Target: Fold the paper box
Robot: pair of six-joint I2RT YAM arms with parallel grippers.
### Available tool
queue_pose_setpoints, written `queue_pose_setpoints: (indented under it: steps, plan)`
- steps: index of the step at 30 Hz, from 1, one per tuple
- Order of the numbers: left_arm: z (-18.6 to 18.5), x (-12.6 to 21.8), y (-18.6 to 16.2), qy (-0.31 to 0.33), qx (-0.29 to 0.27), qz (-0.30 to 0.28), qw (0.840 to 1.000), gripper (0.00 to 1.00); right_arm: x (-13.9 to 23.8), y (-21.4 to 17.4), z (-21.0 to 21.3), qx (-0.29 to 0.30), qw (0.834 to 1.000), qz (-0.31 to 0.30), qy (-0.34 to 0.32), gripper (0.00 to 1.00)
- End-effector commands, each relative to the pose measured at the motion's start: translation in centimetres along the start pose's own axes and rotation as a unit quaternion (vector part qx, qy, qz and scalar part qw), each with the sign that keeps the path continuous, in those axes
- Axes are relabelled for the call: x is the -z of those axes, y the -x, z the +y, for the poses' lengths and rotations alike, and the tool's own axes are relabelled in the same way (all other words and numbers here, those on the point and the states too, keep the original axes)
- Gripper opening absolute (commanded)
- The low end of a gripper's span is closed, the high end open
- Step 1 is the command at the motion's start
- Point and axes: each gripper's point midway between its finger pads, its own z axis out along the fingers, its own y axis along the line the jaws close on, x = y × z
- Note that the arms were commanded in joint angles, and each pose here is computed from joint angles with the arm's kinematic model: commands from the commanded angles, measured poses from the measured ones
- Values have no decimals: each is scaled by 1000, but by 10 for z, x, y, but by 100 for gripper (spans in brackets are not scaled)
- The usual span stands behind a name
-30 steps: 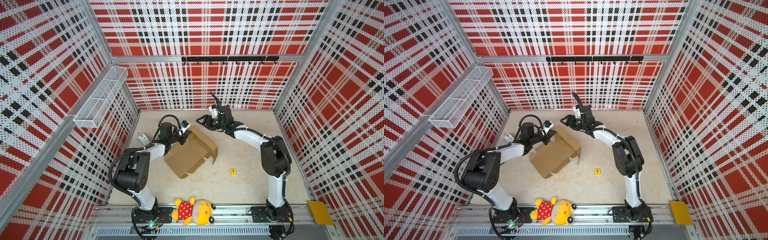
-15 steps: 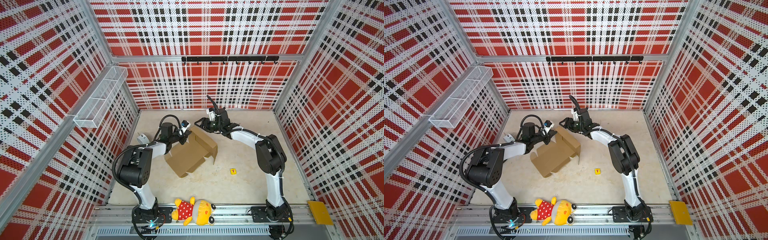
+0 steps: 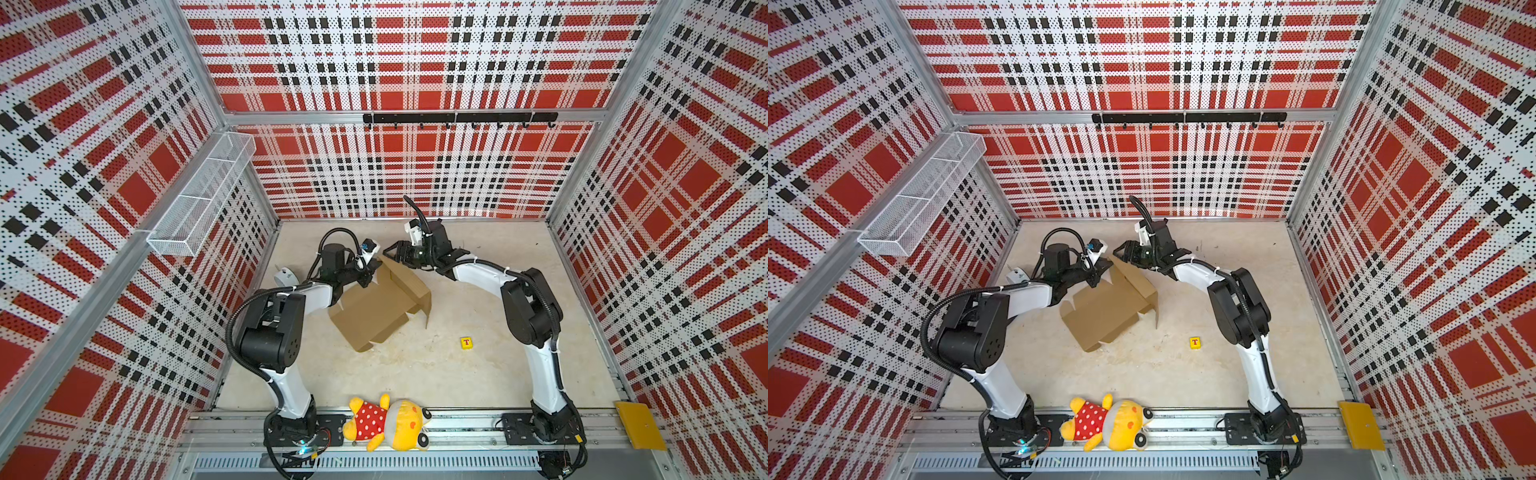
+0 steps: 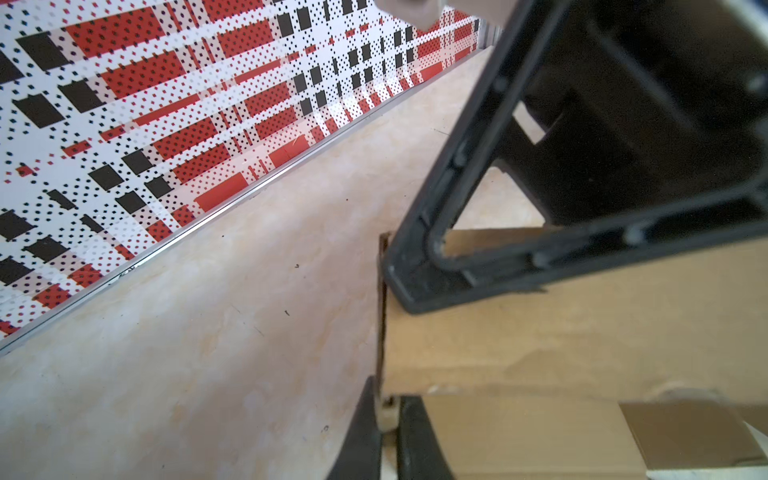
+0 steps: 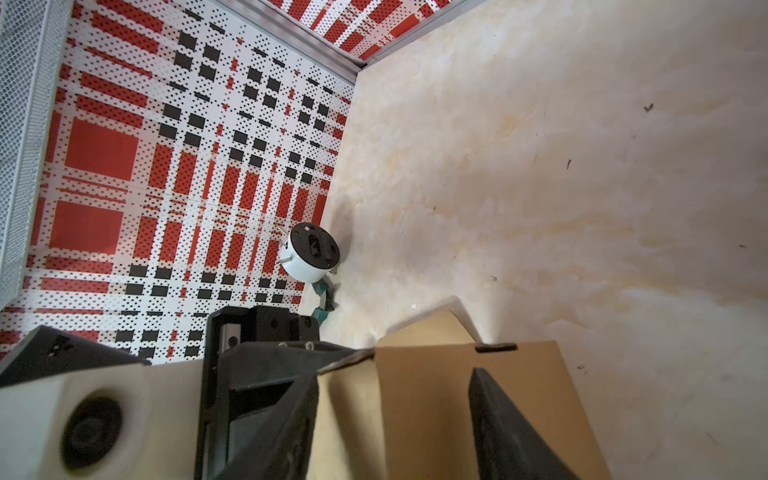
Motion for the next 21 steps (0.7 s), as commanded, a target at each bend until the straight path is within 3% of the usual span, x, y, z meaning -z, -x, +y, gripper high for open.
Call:
queue_pose_setpoints:
  steps: [1,8,21]
  plan:
    - [8,-5,-12,9,15,24,1000,17,-10,-6,-8,5,1000,7,-10,56]
    - [12,-13,-14,8,23,41,999,36,-11,-10,-13,-11,1000,8,-14,54]
    - [3,-37,-20,-19,-11,90,996,34,-13,-8,-9,-37,999,-4,3,53]
